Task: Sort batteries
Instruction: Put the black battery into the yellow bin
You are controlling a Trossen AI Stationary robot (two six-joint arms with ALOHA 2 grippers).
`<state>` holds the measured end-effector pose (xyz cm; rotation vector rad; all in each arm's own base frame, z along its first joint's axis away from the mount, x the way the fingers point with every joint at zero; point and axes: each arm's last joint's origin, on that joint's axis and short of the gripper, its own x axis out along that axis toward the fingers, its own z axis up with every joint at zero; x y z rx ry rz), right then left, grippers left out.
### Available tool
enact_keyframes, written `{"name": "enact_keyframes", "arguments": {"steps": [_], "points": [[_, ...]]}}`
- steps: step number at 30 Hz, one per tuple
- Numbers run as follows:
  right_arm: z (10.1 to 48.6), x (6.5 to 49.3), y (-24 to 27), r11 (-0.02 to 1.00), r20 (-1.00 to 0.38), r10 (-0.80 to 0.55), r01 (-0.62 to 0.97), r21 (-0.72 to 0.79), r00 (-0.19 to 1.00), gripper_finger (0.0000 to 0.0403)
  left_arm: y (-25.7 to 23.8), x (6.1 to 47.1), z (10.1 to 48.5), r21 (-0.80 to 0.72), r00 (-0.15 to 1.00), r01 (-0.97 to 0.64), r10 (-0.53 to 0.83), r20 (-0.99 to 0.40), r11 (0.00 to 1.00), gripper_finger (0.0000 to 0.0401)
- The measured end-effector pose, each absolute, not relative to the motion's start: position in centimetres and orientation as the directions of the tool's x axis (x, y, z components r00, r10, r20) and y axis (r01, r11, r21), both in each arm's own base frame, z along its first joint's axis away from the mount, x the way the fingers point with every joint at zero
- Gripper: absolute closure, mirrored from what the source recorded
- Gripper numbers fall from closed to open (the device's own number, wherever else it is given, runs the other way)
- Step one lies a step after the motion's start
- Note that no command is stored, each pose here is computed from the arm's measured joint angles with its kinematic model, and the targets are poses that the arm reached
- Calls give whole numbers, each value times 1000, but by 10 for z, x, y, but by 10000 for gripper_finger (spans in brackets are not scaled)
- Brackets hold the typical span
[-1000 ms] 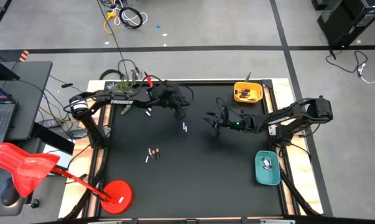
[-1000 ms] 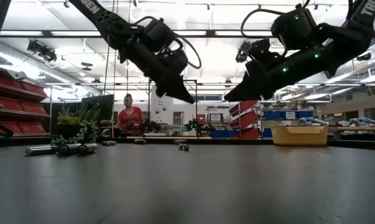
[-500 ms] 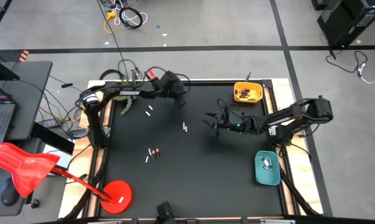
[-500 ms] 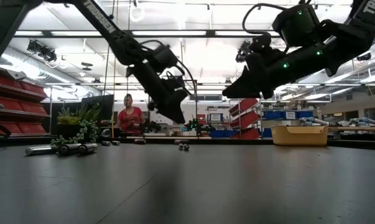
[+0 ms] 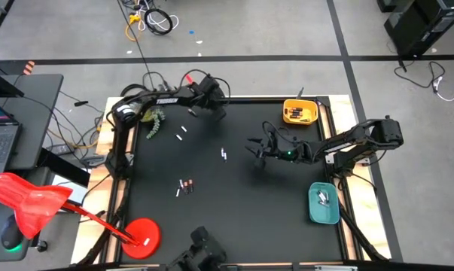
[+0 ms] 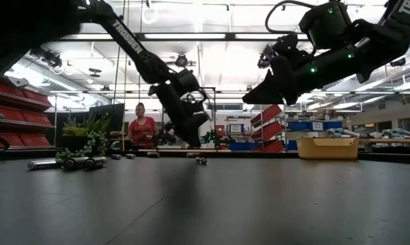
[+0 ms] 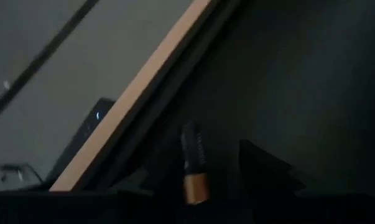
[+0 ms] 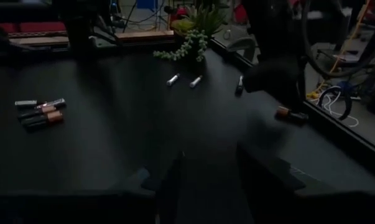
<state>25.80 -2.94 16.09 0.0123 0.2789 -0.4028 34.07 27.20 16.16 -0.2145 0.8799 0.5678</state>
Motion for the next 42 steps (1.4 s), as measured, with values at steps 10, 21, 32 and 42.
{"name": "enact_keyframes", "arguments": {"steps": [10,21,32,42], "points": [[165,259,-28,925,-232,-380,375,-66,896,247,287,324,151,33,465,-586,370,-804,810,240],[167,260,-24,933,-215,-360,355,-62,908,247,283,320,148,8,437,-575,316,-842,818,240],[168,261,-21,937,-197,-349,345,-55,916,248,285,319,148,40,429,-562,333,-840,826,240],[169,261,-21,937,-195,-349,345,-54,917,251,290,321,152,110,450,-532,390,-803,840,240]]}}
